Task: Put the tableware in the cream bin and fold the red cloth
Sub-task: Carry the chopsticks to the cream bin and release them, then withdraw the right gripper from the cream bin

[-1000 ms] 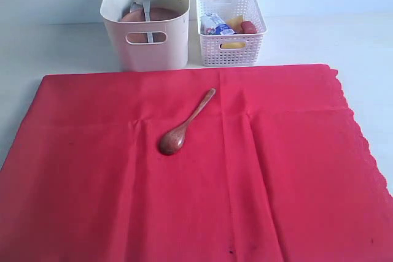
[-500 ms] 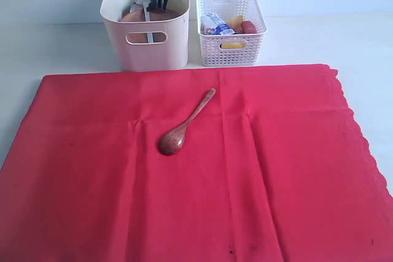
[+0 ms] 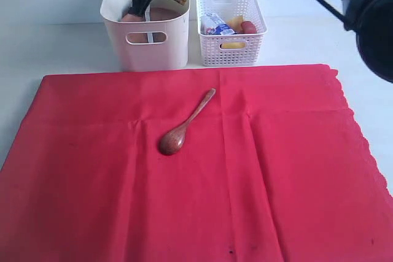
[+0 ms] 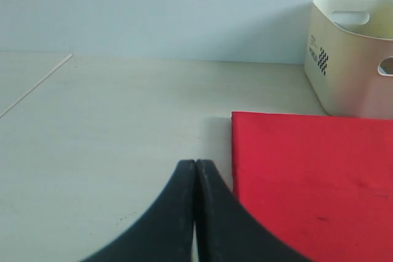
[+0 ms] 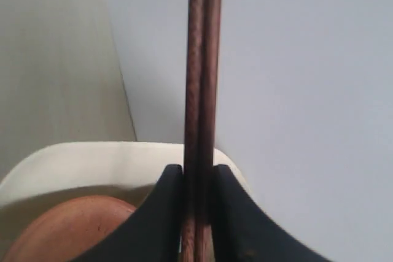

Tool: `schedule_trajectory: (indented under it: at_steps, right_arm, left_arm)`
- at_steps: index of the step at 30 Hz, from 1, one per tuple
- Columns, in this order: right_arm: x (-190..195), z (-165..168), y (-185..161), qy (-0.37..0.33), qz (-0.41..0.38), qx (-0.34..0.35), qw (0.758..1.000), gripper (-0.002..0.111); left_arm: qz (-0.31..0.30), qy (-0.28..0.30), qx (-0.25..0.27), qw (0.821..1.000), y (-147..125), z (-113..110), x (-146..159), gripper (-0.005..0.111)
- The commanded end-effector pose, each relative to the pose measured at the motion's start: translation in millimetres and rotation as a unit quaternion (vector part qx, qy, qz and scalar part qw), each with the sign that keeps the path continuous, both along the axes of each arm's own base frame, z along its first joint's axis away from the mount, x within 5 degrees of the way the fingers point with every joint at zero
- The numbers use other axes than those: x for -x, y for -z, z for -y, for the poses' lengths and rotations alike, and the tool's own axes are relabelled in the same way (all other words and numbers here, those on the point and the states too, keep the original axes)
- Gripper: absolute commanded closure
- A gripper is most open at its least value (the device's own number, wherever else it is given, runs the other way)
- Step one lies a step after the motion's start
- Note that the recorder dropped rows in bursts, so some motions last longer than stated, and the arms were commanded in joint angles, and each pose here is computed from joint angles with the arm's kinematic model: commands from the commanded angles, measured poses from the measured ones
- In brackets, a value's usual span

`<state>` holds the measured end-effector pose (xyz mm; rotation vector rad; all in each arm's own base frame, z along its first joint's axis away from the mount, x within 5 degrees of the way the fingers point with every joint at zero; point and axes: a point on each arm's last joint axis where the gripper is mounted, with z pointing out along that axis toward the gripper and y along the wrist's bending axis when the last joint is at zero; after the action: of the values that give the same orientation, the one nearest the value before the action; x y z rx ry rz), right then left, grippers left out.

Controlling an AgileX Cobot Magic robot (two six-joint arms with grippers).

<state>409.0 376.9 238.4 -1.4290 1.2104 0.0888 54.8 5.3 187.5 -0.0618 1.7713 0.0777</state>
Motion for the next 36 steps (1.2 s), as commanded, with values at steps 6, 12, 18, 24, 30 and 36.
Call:
schedule_trajectory:
  at_steps: [6,12,18,24,30,36]
  right_arm:
    - [-13,0,-2,0.064,-0.026,-0.063,0.996,0.058]
    - [-20,8,-10,0.153,-0.091,-0.150,0.972,0.049]
    - [-15,12,-35,0.164,-0.142,-0.224,0.950,0.051]
    - [-4,14,-67,0.139,-0.180,-0.277,0.934,0.058]
    - [8,14,-86,0.092,-0.175,-0.263,0.944,0.078]
    - [20,18,-100,0.072,-0.183,-0.222,0.955,0.096]
  left_arm:
    - [0.007,0.002,0.005,1.000,-1,0,0,0.106]
    - [0.007,0.002,0.005,1.000,-1,0,0,0.106]
    - [0.007,0.002,0.005,1.000,-1,0,0,0.106]
    - [0.007,0.002,0.005,1.000,-1,0,0,0.106]
    - [0.007,0.002,0.005,1.000,-1,0,0,0.106]
    - [0.007,0.002,0.005,1.000,-1,0,0,0.106]
